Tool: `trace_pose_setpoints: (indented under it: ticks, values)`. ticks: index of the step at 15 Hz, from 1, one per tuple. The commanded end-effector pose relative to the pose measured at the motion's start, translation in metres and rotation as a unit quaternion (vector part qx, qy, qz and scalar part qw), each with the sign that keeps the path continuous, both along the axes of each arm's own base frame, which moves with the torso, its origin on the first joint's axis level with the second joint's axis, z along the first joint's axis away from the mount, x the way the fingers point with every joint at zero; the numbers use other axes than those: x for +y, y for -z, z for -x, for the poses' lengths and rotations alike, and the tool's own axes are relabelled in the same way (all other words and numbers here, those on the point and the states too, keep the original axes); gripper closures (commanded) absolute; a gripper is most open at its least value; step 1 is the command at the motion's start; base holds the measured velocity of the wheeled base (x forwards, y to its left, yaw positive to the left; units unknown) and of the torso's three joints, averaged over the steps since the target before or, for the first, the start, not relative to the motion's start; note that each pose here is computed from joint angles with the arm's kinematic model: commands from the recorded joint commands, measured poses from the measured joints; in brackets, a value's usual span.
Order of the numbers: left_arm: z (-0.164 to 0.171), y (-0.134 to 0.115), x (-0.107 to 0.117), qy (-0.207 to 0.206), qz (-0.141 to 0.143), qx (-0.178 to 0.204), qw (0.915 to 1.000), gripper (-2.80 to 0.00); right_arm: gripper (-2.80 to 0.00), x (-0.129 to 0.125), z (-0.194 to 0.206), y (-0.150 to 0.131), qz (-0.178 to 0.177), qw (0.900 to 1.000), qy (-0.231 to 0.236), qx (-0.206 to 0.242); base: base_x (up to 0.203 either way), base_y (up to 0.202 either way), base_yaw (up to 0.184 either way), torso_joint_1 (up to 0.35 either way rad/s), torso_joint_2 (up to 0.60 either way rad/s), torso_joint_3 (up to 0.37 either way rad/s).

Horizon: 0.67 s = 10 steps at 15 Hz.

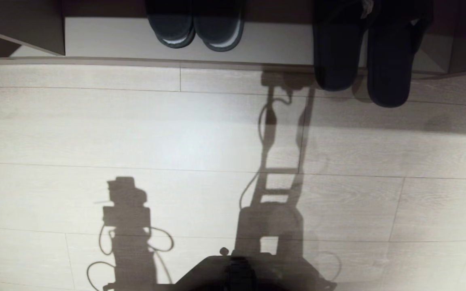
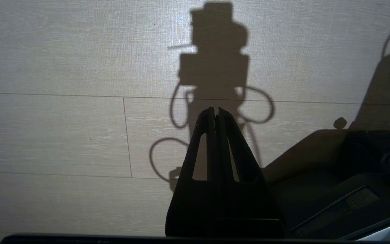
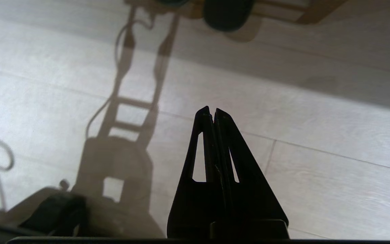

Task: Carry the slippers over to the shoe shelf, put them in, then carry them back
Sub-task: Pick up the slippers in the shoe cabinet

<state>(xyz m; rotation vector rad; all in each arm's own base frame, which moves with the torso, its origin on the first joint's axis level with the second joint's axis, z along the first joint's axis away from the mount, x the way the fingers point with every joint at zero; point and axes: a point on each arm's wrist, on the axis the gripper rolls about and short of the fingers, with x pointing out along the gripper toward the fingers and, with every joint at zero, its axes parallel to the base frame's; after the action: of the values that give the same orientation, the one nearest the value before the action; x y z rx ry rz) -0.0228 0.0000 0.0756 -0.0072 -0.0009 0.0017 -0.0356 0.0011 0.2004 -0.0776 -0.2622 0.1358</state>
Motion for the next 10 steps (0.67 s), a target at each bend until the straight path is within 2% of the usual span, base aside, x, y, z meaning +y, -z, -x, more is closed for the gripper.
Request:
trace_pose_setpoints:
  ticks: [1,7,10]
  values:
    - [0.000,0.000,0.000,0.000,0.000,0.000,1.0000,0.00,0.00,0.002,0.006,0.017,0.006,1.000,-0.011,-0.007,0.000,0.000,0.000,0.000,0.00,0.000]
    - [0.000,0.000,0.000,-0.001,0.000,0.000,1.0000,0.00,0.00,0.003,-0.006,0.098,0.010,0.998,-0.018,0.062,0.000,0.000,0.000,0.000,0.00,0.000]
    - [0.000,0.000,0.000,0.000,0.000,0.001,1.0000,0.00,0.00,0.002,-0.010,0.111,0.007,0.997,0.002,0.083,0.000,0.000,0.000,0.000,0.00,0.000]
